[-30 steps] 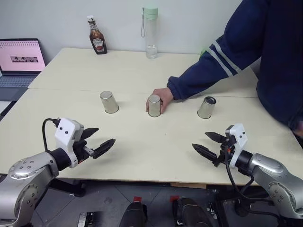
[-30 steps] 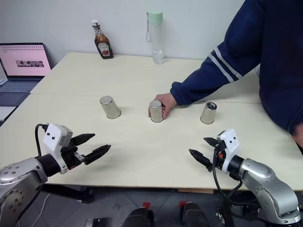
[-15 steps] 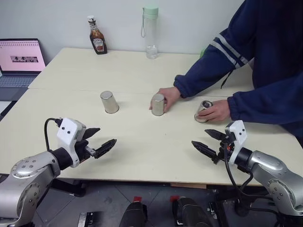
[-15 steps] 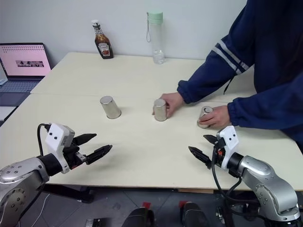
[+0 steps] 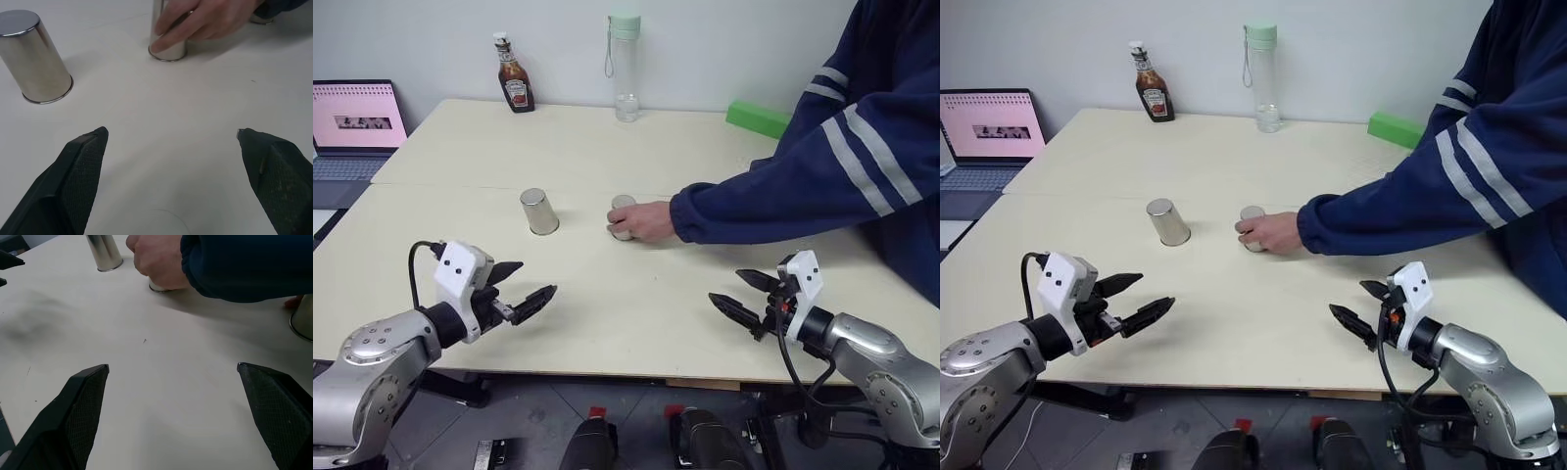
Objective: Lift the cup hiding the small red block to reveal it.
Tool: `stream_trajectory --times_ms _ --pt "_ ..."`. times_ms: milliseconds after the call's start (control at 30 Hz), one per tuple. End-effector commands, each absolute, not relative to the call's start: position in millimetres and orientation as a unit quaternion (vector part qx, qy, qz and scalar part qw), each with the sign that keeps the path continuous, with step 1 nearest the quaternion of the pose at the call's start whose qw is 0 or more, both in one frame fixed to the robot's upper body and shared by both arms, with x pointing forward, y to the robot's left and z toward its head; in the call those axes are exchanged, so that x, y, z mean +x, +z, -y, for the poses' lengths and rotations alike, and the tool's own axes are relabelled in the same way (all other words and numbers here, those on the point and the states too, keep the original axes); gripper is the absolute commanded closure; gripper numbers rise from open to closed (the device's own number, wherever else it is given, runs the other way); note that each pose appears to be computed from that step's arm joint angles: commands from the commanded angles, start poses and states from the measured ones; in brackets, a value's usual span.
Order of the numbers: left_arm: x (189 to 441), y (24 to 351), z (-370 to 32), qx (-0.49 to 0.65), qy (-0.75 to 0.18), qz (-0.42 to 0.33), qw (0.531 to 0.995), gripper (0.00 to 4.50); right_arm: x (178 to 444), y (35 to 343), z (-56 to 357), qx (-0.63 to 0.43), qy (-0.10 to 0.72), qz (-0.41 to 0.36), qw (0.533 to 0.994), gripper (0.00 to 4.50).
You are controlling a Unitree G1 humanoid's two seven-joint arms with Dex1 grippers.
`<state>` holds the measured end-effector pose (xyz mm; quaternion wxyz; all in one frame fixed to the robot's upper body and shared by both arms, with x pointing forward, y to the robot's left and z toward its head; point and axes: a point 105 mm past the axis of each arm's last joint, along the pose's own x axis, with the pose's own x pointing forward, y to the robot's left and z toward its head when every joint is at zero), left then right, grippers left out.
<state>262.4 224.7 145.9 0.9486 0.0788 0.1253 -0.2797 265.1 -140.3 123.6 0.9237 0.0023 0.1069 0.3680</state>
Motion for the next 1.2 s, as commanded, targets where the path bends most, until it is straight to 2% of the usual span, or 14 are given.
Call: stream_trajectory --times_ms 33,867,933,1033,1200 --pt "264.6 152.8 -221.7 0.093 -0.287 -0.110 0.947 0.00 262.8 134.9 139.3 -0.003 0.368 -0.079 0.926 0.04" --pt "262.3 156.3 -215.2 0.084 -0.300 -0.100 0.945 0.00 267.7 134.0 146.4 -0.012 0.351 -0.074 0.934 0.04" --pt "261.9 157.6 -209.5 0.072 -0.311 -0.098 0.943 0.00 271.9 132.0 151.5 -0.022 0.334 -0.074 0.939 0.04" --pt "261.1 169.2 -172.9 0.078 -0.366 -0.061 0.925 0.00 295.7 130.7 169.7 -0.050 0.259 -0.056 0.963 0.04" --pt "264.4 182.5 -135.6 0.082 -0.425 -0.013 0.901 0.00 329.1 131.3 174.6 -0.060 0.210 -0.018 0.976 0.04"
